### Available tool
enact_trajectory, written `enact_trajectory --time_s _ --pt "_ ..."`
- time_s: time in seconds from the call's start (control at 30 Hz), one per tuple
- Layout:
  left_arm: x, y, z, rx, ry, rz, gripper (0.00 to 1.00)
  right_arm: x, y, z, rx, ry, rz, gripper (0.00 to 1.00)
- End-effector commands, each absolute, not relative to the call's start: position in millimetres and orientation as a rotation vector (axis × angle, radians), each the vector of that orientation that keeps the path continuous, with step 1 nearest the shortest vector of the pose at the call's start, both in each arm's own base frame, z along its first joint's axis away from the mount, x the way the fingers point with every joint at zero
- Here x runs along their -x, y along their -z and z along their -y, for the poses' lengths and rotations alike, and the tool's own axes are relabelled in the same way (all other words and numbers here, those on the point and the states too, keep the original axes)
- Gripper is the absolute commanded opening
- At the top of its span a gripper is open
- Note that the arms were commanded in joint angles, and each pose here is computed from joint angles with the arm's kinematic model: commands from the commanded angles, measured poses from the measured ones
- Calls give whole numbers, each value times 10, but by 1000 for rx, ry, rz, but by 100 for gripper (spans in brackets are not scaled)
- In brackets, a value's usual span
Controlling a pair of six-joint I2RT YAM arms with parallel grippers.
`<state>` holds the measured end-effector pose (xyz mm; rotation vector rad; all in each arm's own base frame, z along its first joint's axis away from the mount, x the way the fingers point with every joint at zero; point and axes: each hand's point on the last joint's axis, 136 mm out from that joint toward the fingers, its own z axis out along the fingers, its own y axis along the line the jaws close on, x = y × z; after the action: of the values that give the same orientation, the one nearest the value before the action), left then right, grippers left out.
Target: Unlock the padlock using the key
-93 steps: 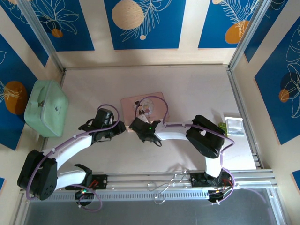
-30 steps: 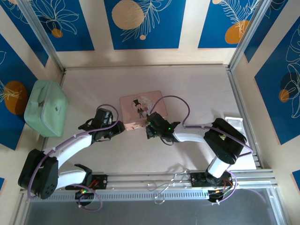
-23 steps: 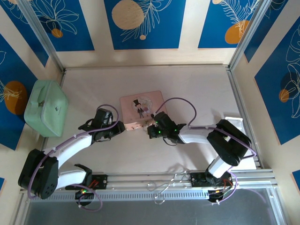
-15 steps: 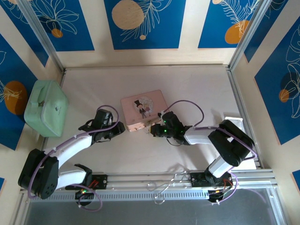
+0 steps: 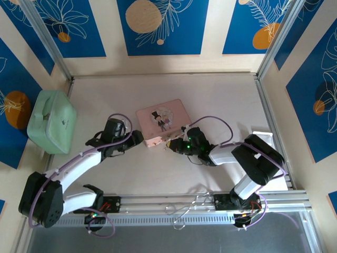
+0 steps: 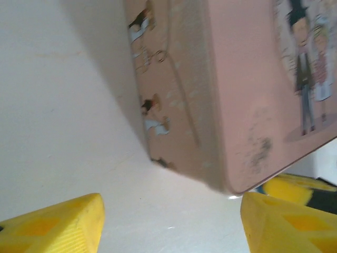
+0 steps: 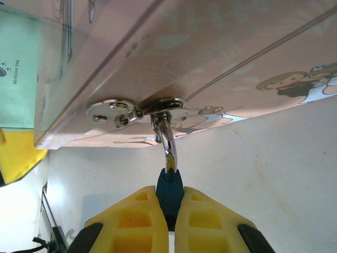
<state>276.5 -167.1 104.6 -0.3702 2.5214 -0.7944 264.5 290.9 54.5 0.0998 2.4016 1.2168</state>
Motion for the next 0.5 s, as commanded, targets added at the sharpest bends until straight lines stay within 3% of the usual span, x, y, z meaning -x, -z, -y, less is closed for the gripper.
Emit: enact_trajectory --time_s 0.0,0.07,0.1,0.17,0.47 --pt "-2891 -1088 1770 354 836 -2507 71 -2687 -665 -3004 -105 -1282 -2357 0" --pt "-2935 -1098 1830 357 853 -2489 74 -2677 -659 -3011 -110 -1281 -2364 0" --pt "-2953 -1110 1842 357 845 -2482 84 -2675 -664 -3010 -115 -1283 -2361 0" --pt "-2971 -1132 1876 348 827 -2474 88 -2664 -682 -3006 -122 -1291 -2349 0" --pt "-2963 -889 1897 413 760 -2519 79 -2680 -736 -2987 -185 -1319 -2293 0"
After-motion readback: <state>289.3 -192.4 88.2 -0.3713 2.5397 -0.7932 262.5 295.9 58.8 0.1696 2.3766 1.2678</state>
